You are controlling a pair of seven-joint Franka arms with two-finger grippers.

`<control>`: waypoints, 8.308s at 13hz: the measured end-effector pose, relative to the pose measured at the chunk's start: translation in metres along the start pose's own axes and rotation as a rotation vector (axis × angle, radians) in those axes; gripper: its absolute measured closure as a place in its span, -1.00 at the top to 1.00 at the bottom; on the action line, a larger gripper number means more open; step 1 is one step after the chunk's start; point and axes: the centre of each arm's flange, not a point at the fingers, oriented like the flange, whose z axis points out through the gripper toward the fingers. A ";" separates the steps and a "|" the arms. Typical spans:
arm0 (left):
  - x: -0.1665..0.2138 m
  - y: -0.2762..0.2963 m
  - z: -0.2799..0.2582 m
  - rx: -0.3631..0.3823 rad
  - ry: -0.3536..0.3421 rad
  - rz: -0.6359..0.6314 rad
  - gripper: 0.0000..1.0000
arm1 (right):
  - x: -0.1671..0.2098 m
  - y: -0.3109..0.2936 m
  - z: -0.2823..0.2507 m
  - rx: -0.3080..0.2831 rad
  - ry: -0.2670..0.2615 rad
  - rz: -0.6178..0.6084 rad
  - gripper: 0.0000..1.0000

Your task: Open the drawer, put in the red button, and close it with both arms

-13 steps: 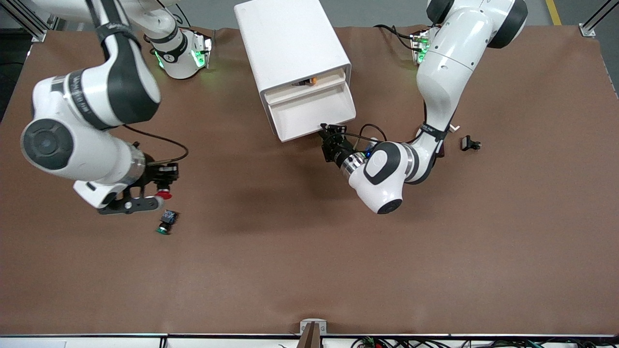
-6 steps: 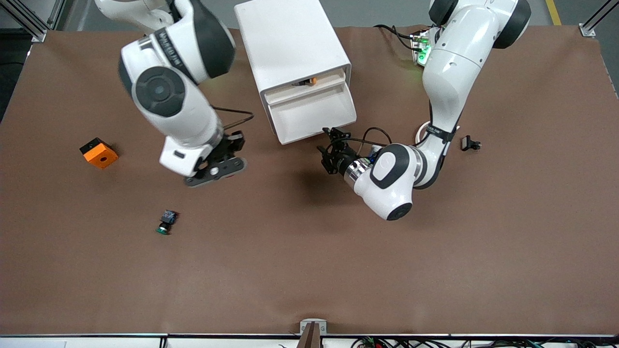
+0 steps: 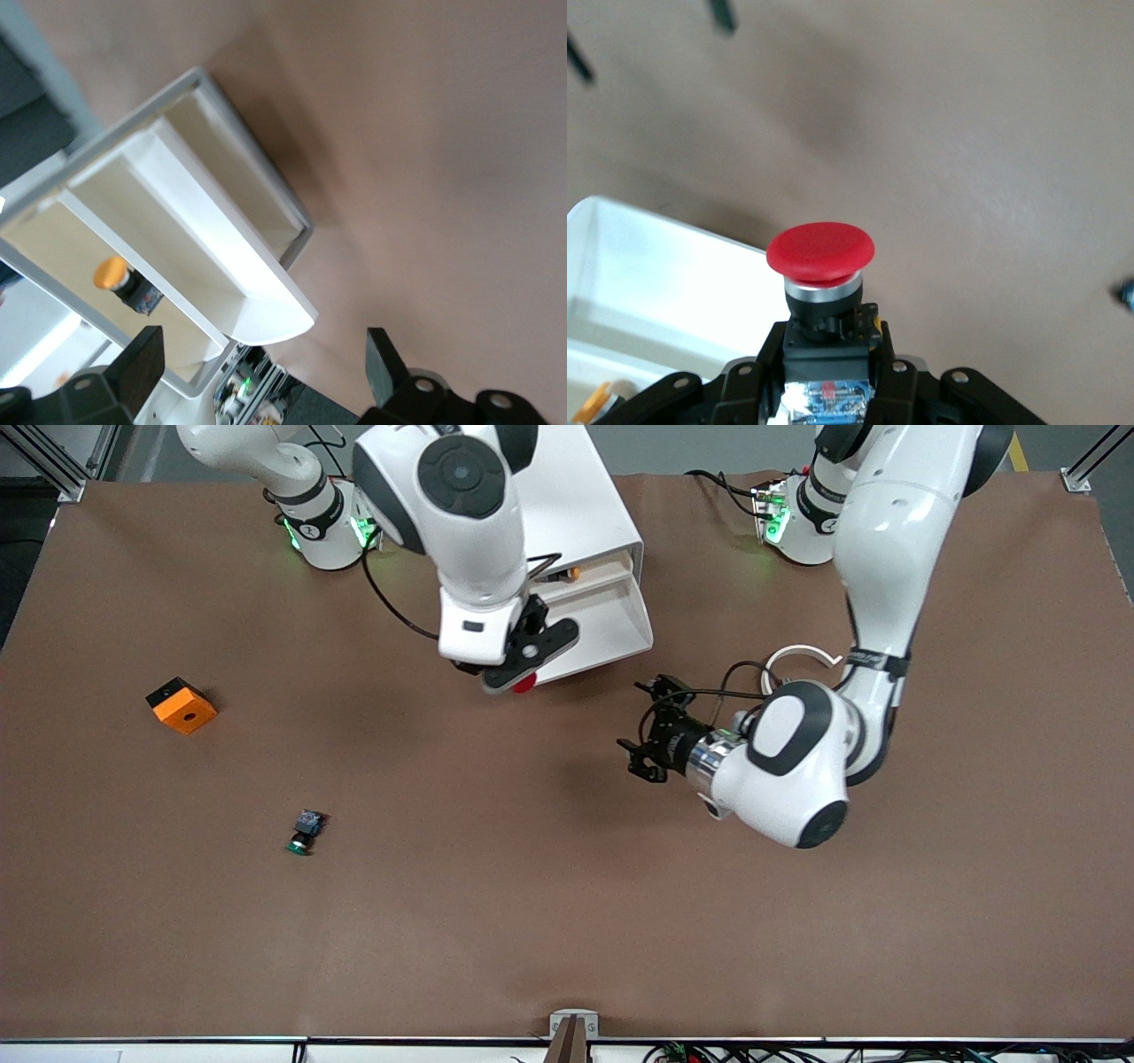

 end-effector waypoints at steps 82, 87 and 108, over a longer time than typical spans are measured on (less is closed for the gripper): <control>0.048 -0.310 -0.253 0.013 0.989 1.256 1.00 | -0.236 0.388 -0.048 0.128 -0.172 -0.030 1.00; 0.047 -0.309 -0.253 0.014 0.989 1.257 1.00 | -0.261 0.410 -0.067 0.071 -0.156 0.186 1.00; 0.050 -0.313 -0.258 0.005 0.988 1.242 1.00 | -0.323 0.368 -0.133 0.002 0.080 0.746 1.00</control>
